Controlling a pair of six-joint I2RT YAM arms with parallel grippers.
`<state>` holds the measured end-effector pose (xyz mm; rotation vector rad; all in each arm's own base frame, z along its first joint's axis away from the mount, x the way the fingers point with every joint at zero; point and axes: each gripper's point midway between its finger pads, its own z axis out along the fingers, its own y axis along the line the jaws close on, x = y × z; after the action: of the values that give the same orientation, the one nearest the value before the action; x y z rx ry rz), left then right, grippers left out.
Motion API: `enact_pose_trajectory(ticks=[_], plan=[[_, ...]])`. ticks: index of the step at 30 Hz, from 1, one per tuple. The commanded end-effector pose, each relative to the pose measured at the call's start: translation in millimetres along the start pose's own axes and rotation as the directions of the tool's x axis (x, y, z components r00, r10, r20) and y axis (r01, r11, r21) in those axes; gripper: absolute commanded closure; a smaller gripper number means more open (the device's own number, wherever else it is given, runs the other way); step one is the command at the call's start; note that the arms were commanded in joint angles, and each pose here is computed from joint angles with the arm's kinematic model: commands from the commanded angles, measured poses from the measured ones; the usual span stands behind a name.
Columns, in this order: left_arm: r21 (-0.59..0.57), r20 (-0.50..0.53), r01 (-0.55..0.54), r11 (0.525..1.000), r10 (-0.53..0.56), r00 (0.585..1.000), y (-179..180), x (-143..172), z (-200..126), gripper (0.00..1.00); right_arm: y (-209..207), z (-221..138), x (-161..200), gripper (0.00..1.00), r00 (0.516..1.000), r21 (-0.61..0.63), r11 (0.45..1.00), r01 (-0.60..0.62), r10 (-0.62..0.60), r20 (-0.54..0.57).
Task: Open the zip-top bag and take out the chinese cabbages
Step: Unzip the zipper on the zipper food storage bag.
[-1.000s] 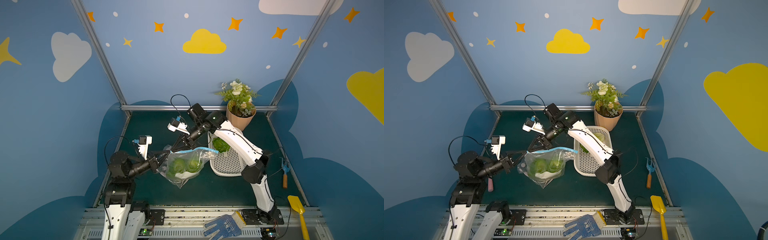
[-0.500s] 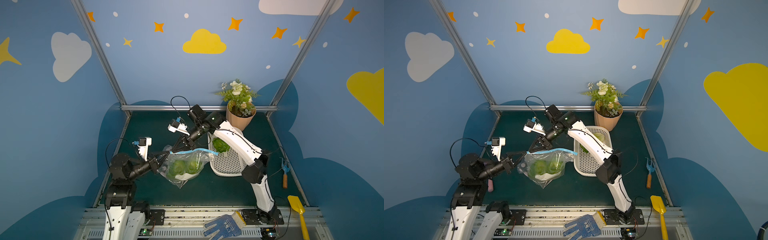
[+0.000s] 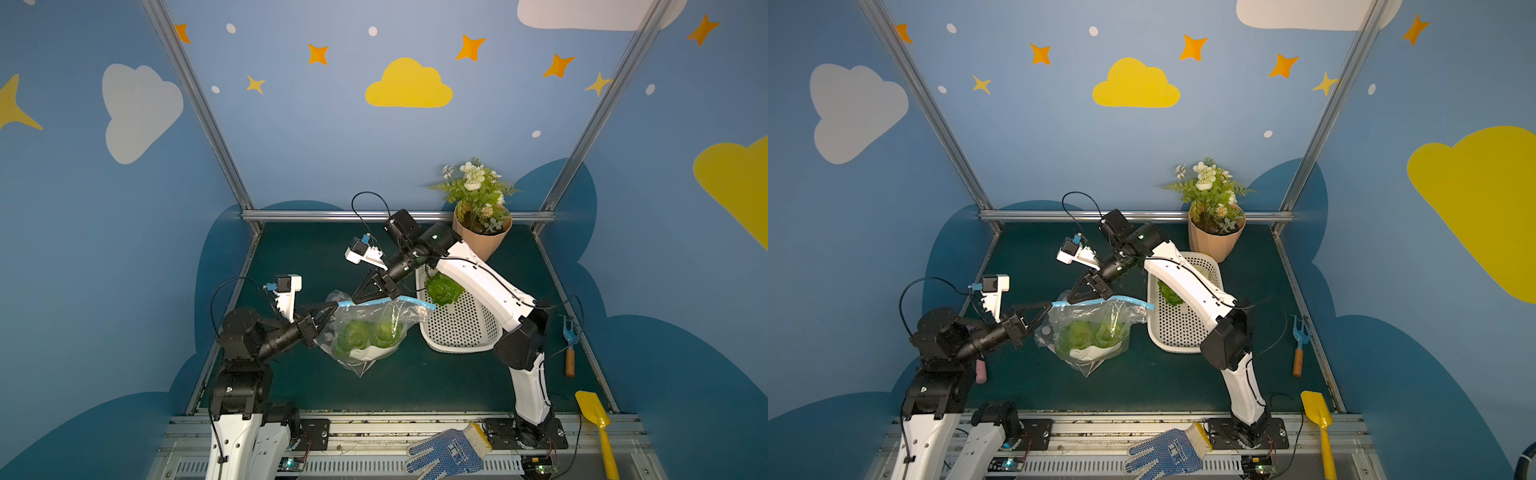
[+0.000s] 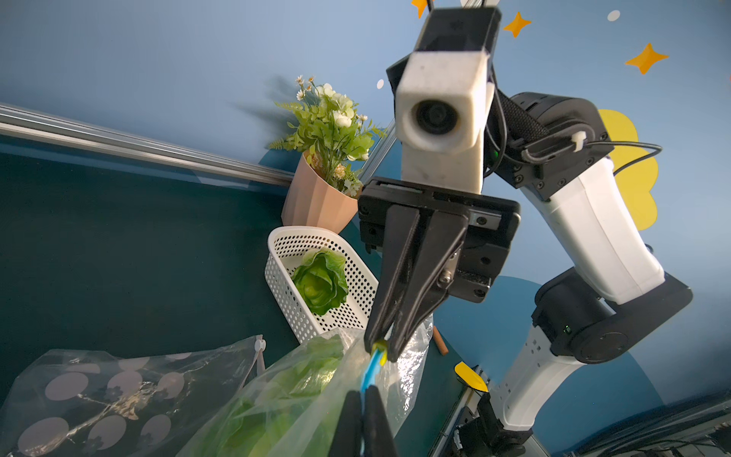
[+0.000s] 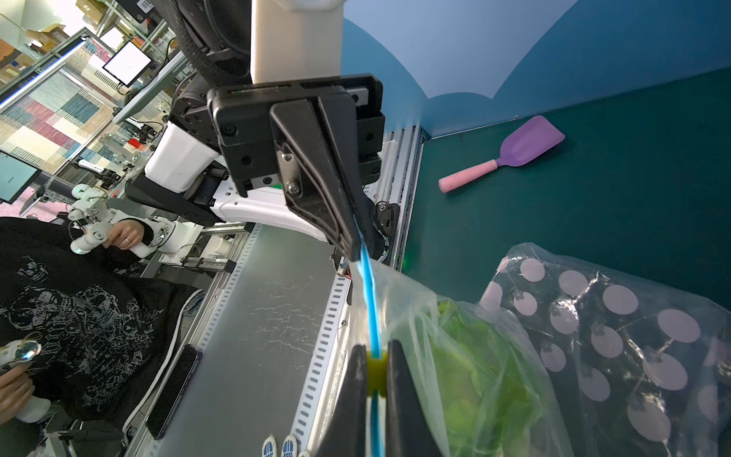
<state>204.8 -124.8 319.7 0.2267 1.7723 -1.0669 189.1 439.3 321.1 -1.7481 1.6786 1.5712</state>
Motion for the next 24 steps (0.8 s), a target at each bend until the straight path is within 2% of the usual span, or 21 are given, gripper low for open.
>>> enact_pose_trajectory(ticks=[1, 15, 24], plan=[[-0.027, 0.029, -0.036, 0.999, 0.036, 0.999, -0.4, -7.1, -3.6, 0.96, -7.1, -22.5, 4.5, 1.0, 1.0, 0.083, 0.996, -0.01, 0.011, -0.004], [-0.058, 0.025, -0.041, 0.997, 0.042, 0.999, 5.2, -6.8, -4.3, 0.96, -23.5, -57.1, 23.4, 1.0, 0.999, 0.198, 0.979, -0.053, 0.054, 0.002], [0.015, 0.037, -0.011, 1.0, 0.01, 0.999, -2.9, -17.1, 2.3, 0.96, -12.6, -48.4, 21.8, 1.0, 0.999, 0.148, 0.988, -0.049, 0.047, 0.016]])
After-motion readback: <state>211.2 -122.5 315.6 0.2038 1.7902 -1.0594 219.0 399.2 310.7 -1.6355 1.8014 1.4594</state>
